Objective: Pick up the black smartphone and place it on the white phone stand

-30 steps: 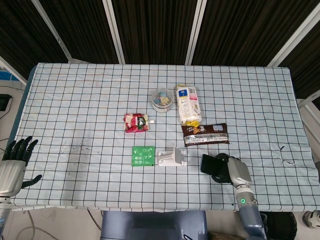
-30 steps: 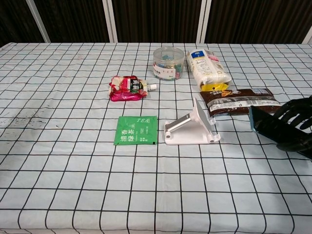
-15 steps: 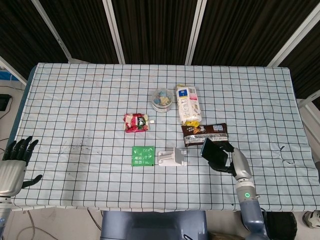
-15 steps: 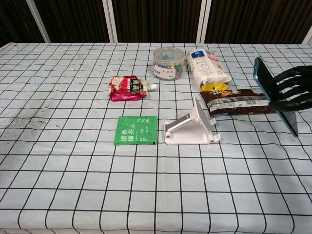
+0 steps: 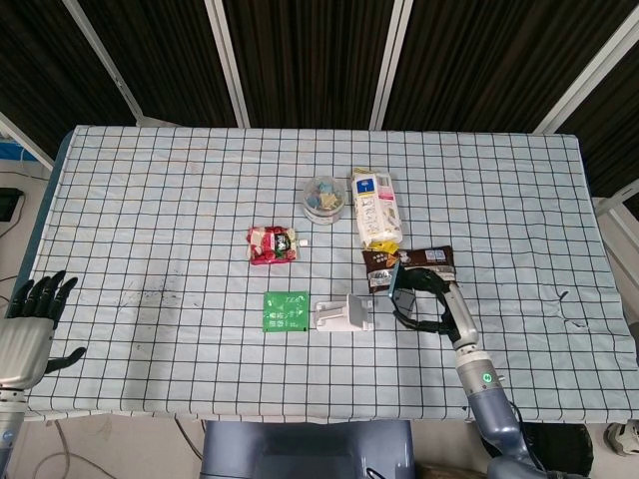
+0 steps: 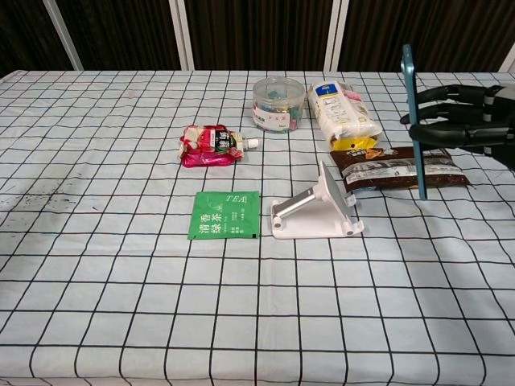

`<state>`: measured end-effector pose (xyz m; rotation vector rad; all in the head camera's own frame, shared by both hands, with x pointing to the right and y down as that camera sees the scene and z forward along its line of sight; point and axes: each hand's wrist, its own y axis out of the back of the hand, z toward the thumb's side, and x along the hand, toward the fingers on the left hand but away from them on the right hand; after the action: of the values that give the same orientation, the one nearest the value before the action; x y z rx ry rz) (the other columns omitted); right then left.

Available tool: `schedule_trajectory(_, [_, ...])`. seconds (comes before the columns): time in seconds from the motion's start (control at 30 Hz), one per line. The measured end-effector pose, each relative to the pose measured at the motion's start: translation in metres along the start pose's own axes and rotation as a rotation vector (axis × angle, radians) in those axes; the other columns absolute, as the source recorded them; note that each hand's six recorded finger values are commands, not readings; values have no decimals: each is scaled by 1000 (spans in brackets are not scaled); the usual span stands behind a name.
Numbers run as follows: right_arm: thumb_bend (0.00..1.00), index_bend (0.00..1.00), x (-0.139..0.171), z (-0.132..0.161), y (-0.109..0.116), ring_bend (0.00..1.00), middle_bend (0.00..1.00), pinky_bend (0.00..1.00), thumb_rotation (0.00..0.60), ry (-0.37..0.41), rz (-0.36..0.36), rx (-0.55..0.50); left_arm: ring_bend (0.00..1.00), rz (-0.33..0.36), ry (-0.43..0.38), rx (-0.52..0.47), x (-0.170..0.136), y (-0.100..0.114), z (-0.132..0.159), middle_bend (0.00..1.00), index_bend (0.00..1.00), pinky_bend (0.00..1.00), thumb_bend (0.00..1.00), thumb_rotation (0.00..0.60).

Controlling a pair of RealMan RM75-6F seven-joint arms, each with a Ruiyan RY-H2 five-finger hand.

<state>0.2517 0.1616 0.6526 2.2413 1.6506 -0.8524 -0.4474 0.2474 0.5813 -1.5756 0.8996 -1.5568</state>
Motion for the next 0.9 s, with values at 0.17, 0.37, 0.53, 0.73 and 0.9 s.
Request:
schedule_trajectory(0.17, [392,641,-3,-3,-6,352,600,251,600,39,15,-3,0,-3,0,-6,0,0,0,0,0,0,0,600])
schedule_trajectory(0.37, [393,641,-4,-8,-19,352,601,251,600,45,57,-12,0,-6,1,-11,0,-1,0,0,0,0,0,600])
schedule_trajectory(0.53, [393,641,-5,-7,-31,352,601,251,600,57,86,-17,0,-10,3,-12,1,-1,-1,0,0,0,0,600])
schedule_trajectory(0.73, [395,641,-15,1,-44,352,602,251,600,95,117,-33,0,-12,11,-18,1,-2,-1,0,0,0,0,600])
schedule_trajectory(0.9, [460,641,-23,-2,-44,351,600,251,600,106,118,-54,0,-14,18,-18,1,-2,-1,0,0,0,0,600])
